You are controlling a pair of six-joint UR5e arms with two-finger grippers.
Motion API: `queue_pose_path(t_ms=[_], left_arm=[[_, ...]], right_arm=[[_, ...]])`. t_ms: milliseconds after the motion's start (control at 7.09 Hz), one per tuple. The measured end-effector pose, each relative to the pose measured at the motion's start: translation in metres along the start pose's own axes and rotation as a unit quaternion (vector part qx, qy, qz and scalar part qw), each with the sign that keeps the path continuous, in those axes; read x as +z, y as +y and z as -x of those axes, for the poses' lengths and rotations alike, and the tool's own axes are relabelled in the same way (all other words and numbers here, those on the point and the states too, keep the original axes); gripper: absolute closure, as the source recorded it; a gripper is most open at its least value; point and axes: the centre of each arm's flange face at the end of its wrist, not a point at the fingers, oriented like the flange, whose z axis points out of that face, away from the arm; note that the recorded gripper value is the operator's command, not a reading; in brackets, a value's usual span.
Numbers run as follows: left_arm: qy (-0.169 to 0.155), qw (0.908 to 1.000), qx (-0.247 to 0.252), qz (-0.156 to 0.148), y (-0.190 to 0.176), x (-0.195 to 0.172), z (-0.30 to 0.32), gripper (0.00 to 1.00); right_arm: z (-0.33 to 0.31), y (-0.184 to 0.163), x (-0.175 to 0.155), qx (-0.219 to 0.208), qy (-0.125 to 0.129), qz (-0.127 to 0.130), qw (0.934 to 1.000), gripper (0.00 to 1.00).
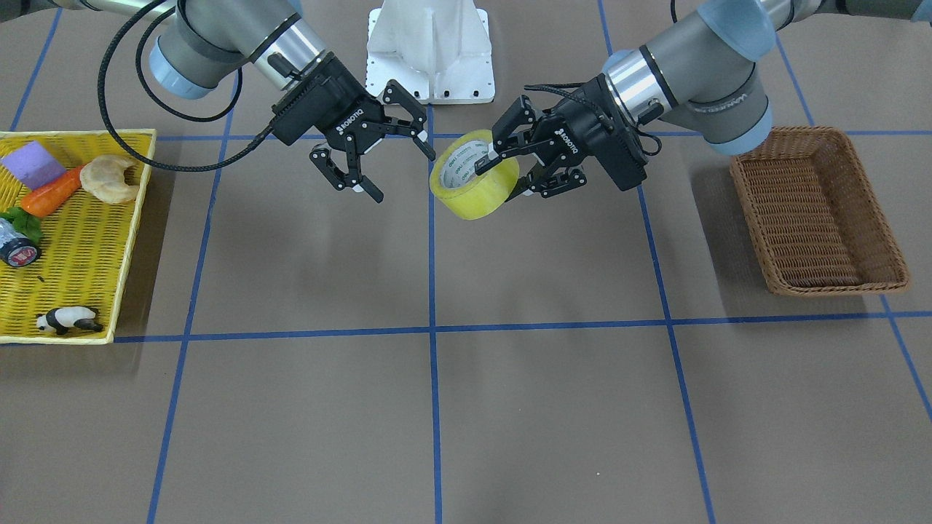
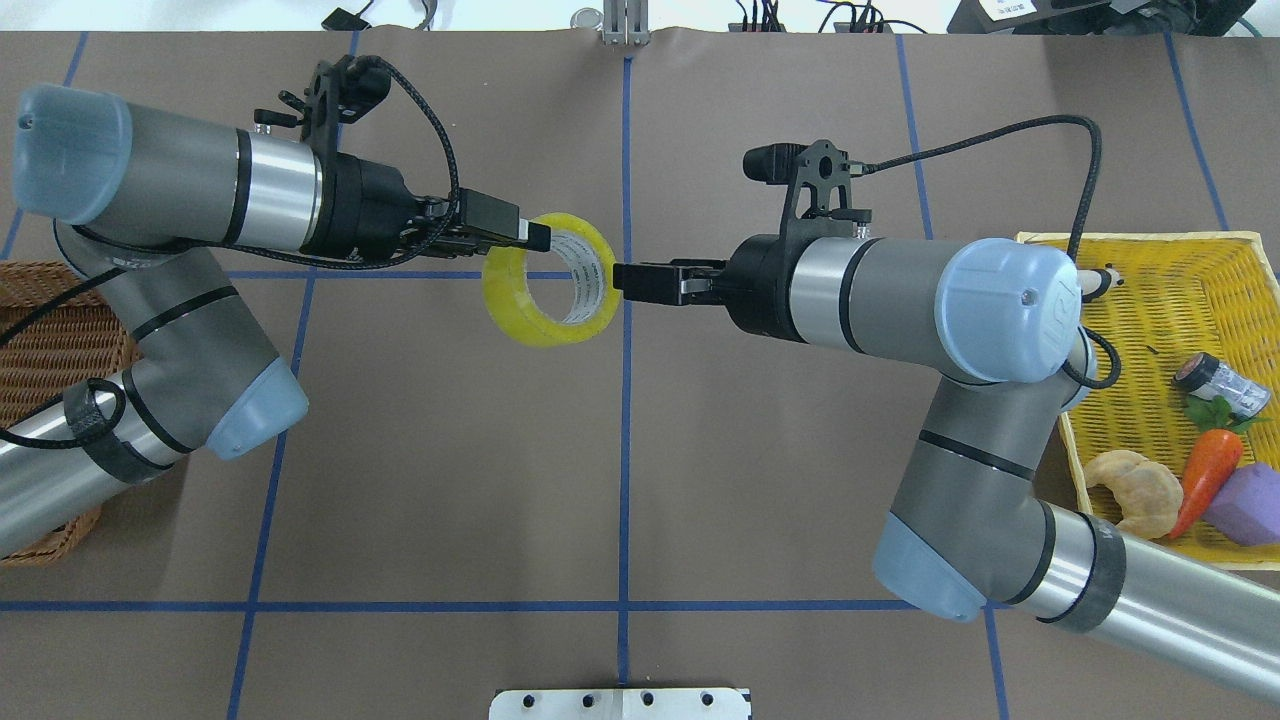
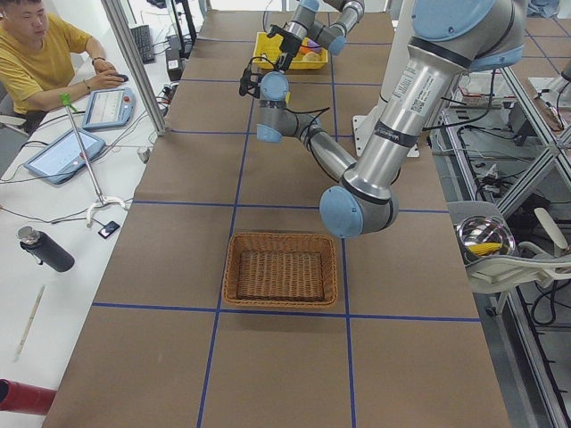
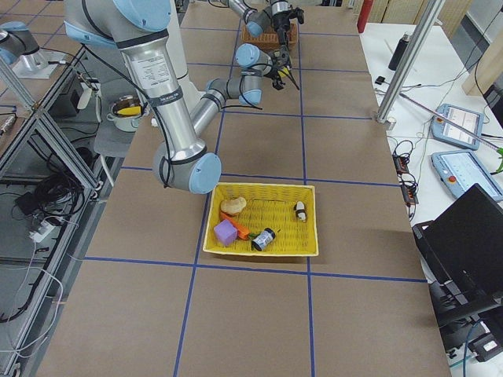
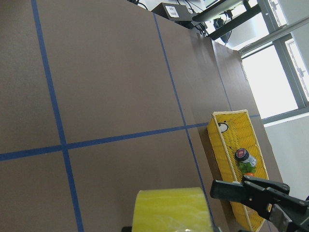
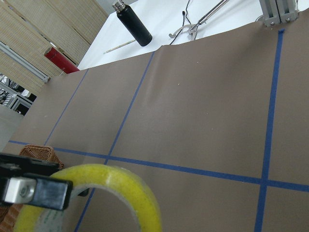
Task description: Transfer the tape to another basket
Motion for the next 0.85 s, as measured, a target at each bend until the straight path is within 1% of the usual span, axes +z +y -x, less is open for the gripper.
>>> queue_pose_path(t_ms=[141, 282, 423, 564, 705, 846], left_arm=[[-0.002, 1.0, 0.002, -0.006, -0.005, -0.006, 0.002, 1.0], [-0.008, 0.9998, 0.003, -0.015, -0.013, -0.018, 0.009, 1.0], [-0.019, 0.9995, 0.006, -0.024, -0.023, -0.037, 0.021, 1.0], [-0.033, 0.999, 0.015, -0.026, -0.034, -0.062, 0.039, 1.0], [-0.051, 0.9981, 0.03, -0.019, -0.044, -0.098, 0.064, 1.0], [-0.069, 0.9966, 0.044, -0.011, -0.053, -0.141, 0.091, 1.0]], right_arm=[[-0.012, 0.003, -0.003, 0.002, 0.011, 0.004, 0.9999, 0.0], [-0.031, 0.0, -0.002, 0.006, 0.043, 0.009, 0.999, 0.0], [-0.057, -0.015, -0.001, 0.01, 0.103, 0.013, 0.9945, 0.0], [-0.082, -0.035, -0.002, 0.001, 0.165, 0.02, 0.9861, 0.0], [-0.11, -0.057, -0.01, -0.021, 0.22, 0.041, 0.9744, 0.0], [-0.139, -0.081, -0.025, -0.04, 0.264, 0.069, 0.9613, 0.0]])
